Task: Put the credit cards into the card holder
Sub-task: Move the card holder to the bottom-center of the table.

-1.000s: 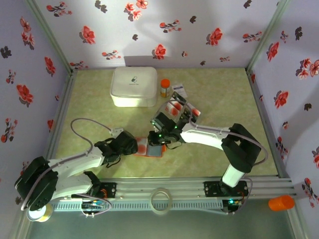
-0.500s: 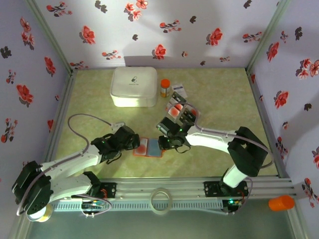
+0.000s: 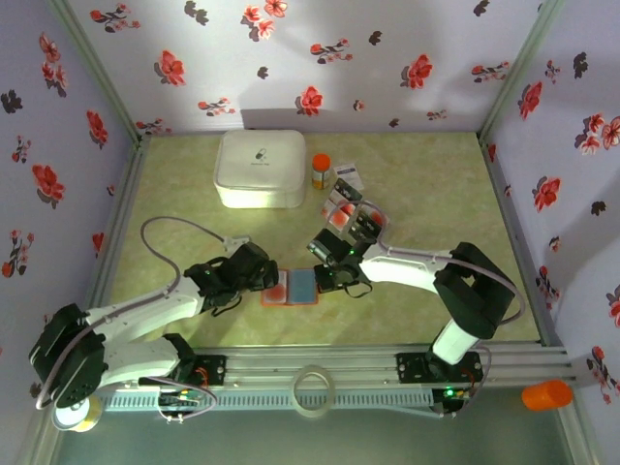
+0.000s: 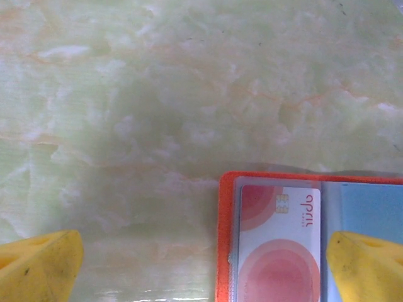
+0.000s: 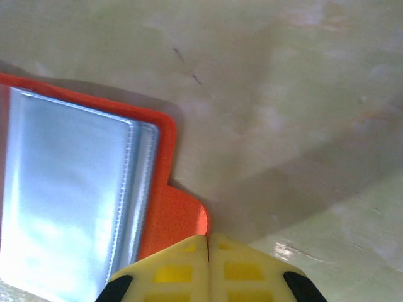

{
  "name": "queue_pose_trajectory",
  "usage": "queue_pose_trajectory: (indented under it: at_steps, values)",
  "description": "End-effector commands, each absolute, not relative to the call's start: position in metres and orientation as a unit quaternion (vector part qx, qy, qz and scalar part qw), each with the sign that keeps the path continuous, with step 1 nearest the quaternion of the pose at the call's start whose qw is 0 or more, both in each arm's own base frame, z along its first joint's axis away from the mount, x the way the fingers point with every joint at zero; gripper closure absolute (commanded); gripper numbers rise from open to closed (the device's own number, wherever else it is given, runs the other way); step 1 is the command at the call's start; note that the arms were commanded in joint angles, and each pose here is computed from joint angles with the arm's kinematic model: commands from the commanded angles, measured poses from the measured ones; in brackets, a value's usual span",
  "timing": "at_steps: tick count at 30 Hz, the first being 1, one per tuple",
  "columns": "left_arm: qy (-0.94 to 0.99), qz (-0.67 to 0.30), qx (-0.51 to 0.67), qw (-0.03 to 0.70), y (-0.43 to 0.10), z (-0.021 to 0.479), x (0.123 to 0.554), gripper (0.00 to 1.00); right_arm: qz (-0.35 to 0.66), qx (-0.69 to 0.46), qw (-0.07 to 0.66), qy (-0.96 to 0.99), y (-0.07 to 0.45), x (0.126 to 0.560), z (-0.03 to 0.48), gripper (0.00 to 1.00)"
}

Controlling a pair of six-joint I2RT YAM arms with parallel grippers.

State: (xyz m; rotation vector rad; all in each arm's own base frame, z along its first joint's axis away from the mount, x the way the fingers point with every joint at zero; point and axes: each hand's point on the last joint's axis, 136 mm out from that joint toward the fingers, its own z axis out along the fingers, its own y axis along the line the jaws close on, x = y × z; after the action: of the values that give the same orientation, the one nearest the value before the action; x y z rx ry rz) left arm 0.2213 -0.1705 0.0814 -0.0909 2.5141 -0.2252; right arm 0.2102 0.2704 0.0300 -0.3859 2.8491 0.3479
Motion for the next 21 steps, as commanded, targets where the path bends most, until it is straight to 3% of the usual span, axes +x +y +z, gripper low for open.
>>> queue_pose_trajectory:
  at_steps: [1, 4, 7, 10, 14, 21]
  values:
    - [0.945, -0.099, -0.03, 0.311, -0.184, 0.091, 0.226, 0.0, 0.109, -0.125, 0.132, 0.977, 0.256, 0.21, 0.036, 1.0]
    - [0.945, -0.104, -0.023, 0.309, -0.195, 0.091, 0.227, 0.0, 0.115, -0.122, 0.133, 0.977, 0.254, 0.209, 0.04, 1.0]
    - [0.946, -0.108, -0.013, 0.306, -0.206, 0.09, 0.227, 0.0, 0.123, -0.119, 0.134, 0.976, 0.255, 0.207, 0.045, 0.84]
    - [0.947, -0.108, -0.004, 0.303, -0.215, 0.087, 0.227, 0.0, 0.136, -0.114, 0.145, 0.973, 0.257, 0.209, 0.057, 0.75]
    - [0.948, -0.111, 0.002, 0.299, -0.224, 0.084, 0.223, 0.0, 0.158, -0.111, 0.162, 0.968, 0.263, 0.214, 0.076, 0.75]
    - [0.95, -0.116, 0.003, 0.289, -0.235, 0.072, 0.215, 0.0, 0.197, -0.107, 0.145, 0.964, 0.28, 0.224, 0.077, 0.93]
